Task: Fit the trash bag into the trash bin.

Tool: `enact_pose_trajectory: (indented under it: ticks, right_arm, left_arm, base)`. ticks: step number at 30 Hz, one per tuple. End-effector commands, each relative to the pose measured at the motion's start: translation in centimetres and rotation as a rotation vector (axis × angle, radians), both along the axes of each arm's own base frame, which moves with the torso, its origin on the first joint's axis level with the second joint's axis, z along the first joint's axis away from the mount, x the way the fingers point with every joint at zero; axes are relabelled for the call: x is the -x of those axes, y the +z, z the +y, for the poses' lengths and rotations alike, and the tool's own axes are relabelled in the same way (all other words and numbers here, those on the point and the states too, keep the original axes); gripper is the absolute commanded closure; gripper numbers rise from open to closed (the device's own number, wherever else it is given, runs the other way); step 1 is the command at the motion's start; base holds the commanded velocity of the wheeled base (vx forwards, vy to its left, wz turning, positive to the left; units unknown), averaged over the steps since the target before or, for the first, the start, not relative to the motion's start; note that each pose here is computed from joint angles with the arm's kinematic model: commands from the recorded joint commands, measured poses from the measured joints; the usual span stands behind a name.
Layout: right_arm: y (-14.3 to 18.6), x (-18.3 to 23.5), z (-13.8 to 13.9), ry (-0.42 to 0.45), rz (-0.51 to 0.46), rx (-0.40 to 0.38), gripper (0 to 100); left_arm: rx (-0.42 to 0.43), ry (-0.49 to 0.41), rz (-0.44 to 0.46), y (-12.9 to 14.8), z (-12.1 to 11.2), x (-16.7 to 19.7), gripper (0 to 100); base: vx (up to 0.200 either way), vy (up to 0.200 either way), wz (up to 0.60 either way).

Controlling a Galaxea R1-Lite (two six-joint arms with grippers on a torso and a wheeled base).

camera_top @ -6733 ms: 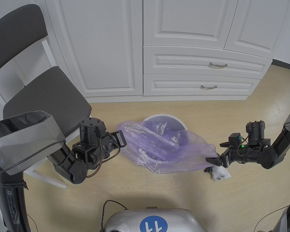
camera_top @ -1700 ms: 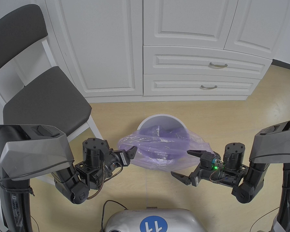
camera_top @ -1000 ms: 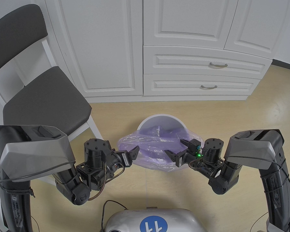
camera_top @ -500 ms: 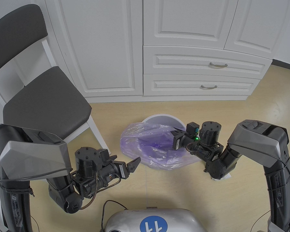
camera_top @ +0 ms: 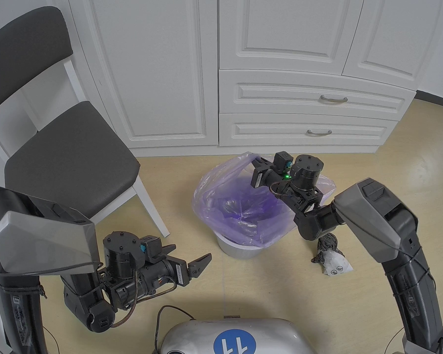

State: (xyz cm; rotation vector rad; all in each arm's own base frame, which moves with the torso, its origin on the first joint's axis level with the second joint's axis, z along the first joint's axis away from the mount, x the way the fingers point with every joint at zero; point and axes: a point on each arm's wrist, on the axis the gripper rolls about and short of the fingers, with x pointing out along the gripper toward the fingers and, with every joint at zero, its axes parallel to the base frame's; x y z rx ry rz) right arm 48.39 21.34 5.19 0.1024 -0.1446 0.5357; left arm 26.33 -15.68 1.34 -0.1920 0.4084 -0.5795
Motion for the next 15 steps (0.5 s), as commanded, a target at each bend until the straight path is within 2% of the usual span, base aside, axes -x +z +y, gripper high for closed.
enact_pose_trajectory:
  ticks: [1, 7, 8, 12, 14, 15]
  right_arm:
    - [-8.1, -3.1, 0.6, -0.060, 0.084, -0.018, 100]
    - [-7.4, -3.0, 0.8, -0.051, 0.084, -0.059, 100]
    - [-6.9, -3.0, 0.8, -0.052, 0.075, -0.072, 0]
    - [-3.3, -2.9, 0.8, -0.042, -0.010, -0.170, 0]
    - [-0.8, -2.8, 0.5, -0.047, -0.071, -0.203, 0]
    - [-0.8, -2.8, 0.5, -0.047, -0.071, -0.203, 0]
  left_arm:
    - [-0.001, -0.031, -0.013, 0.4, -0.4, 0.5, 0]
    - [-0.001, -0.031, -0.013, 0.3, -0.4, 0.5, 0]
    - [-0.003, -0.032, -0.014, 0.3, -0.4, 0.5, 0]
    - [-0.003, -0.032, -0.013, 0.3, -0.4, 0.5, 0]
    - [-0.003, -0.032, -0.013, 0.2, -0.5, 0.4, 0]
    - [-0.003, -0.032, -0.013, 0.2, -0.5, 0.4, 0]
  base:
    - [0.000, 0.000, 0.00]
    - [0.000, 0.000, 0.00]
    - [0.000, 0.000, 0.00]
    - [0.000, 0.000, 0.00]
    - [0.000, 0.000, 0.00]
    - [0.000, 0.000, 0.00]
